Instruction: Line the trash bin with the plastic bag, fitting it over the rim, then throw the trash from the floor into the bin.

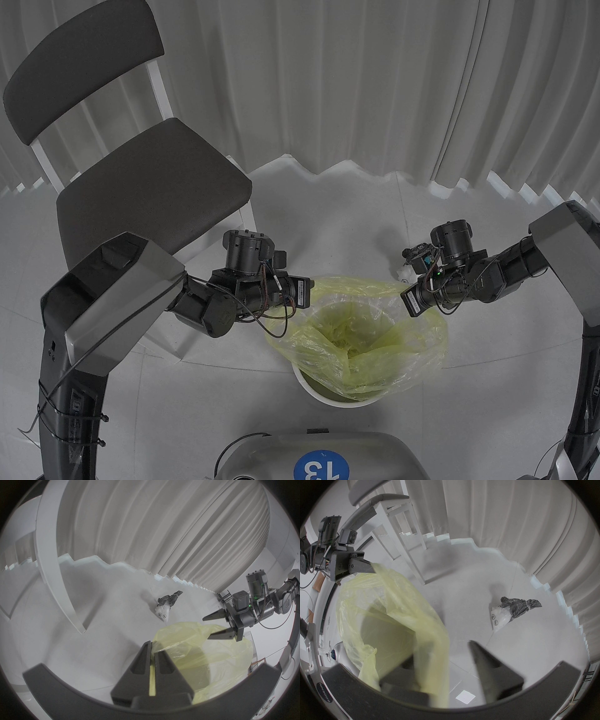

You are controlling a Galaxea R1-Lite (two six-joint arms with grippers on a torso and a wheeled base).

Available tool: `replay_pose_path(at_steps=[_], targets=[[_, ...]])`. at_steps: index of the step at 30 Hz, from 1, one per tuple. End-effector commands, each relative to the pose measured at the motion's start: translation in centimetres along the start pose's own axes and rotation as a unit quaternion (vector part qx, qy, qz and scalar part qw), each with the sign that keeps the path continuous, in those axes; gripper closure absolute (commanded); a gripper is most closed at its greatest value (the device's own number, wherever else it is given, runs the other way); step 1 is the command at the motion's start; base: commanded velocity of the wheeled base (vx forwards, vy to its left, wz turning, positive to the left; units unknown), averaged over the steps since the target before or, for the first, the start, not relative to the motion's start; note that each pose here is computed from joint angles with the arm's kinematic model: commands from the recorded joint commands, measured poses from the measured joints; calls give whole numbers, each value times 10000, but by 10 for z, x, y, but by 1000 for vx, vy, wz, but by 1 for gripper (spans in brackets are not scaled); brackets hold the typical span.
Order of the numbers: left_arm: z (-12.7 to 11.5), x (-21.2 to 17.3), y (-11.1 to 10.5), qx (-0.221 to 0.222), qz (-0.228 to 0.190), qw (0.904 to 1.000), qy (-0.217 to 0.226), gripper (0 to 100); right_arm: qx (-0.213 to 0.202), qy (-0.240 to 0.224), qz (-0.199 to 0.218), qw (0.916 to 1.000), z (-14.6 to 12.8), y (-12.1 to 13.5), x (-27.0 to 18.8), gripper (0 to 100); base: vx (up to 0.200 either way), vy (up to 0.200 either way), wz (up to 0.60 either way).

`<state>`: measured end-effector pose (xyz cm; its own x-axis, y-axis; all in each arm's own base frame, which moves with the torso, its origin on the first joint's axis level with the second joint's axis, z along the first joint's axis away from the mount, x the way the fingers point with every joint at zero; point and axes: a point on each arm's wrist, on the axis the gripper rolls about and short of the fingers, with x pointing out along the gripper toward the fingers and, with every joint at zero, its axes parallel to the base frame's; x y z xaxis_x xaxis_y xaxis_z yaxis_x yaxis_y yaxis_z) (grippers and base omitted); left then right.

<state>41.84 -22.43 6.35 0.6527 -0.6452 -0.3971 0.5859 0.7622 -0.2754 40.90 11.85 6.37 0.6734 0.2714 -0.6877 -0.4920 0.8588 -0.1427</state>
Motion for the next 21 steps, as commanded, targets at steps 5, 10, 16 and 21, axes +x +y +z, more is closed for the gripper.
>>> replay_pose_path(at_steps=[5,10,16,21], targets=[[-5,17,10,-42,107,9999,64,100,86,5,-73,9999,-4,-10,29,100,0,0,0],[-6,25,16,-86,172,9997,138,100,103,30,-74,9999,-8,-11,42,100,0,0,0],[-16,30,28,-166,291,9990,280,100,124,272,-6,9996,-26,-7,60,100,0,0,0],[-26,35,36,-224,349,9985,369,100,127,371,12,9992,-36,-4,69,100,0,0,0]])
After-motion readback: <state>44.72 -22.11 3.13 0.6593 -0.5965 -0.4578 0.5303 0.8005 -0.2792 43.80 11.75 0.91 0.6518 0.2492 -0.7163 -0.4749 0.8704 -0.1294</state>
